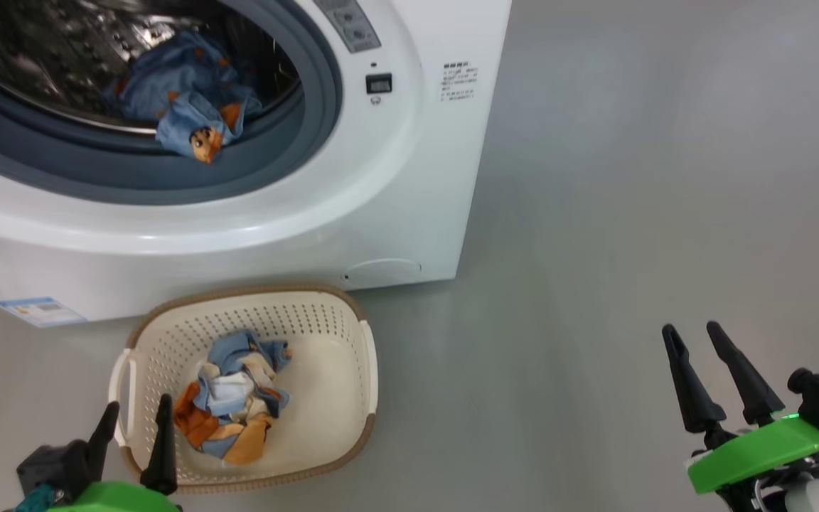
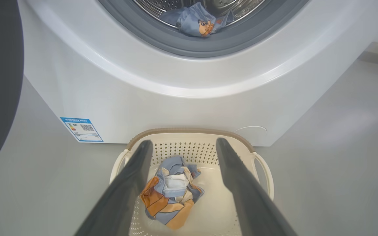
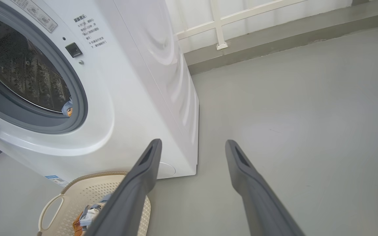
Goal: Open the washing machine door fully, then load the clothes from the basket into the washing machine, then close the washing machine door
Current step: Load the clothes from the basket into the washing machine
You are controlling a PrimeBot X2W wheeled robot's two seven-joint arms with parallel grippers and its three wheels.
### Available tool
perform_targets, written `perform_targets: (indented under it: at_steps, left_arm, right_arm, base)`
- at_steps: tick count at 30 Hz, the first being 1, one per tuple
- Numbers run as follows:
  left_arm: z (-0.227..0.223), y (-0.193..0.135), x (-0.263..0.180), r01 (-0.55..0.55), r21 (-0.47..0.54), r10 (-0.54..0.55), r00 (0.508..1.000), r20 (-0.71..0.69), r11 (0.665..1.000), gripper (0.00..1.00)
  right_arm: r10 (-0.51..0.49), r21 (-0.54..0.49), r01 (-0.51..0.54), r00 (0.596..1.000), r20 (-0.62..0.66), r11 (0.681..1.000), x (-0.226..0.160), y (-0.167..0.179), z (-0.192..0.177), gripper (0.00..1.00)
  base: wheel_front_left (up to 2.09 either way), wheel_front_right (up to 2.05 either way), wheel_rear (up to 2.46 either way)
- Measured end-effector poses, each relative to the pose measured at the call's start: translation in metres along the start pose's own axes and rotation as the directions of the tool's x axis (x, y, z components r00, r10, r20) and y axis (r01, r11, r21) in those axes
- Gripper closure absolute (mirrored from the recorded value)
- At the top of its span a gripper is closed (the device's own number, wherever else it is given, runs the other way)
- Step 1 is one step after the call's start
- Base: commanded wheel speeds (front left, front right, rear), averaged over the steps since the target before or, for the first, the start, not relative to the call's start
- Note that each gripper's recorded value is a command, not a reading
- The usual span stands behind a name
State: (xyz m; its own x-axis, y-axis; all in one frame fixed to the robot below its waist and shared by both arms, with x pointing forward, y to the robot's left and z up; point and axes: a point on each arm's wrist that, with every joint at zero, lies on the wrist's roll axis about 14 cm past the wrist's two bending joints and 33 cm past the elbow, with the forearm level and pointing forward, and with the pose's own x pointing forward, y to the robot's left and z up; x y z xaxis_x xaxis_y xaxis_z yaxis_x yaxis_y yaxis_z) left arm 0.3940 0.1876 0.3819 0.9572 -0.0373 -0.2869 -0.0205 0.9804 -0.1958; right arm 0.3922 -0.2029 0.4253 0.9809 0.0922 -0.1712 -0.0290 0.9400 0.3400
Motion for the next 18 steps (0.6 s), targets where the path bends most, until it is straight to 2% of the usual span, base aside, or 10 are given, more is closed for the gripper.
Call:
perform_targets:
  at_steps: [18]
  left_arm:
    - [-0.076,-0.007,0.062,0.081,0.07,-0.058,0.958,-0.281,0.994,0.0]
  right_arm:
    - [-0.003,0.012,0.003,0.999,-0.048,1.0,0.046,-0.002,-0.025,0.0]
  base:
    - [0.0,0.0,0.0]
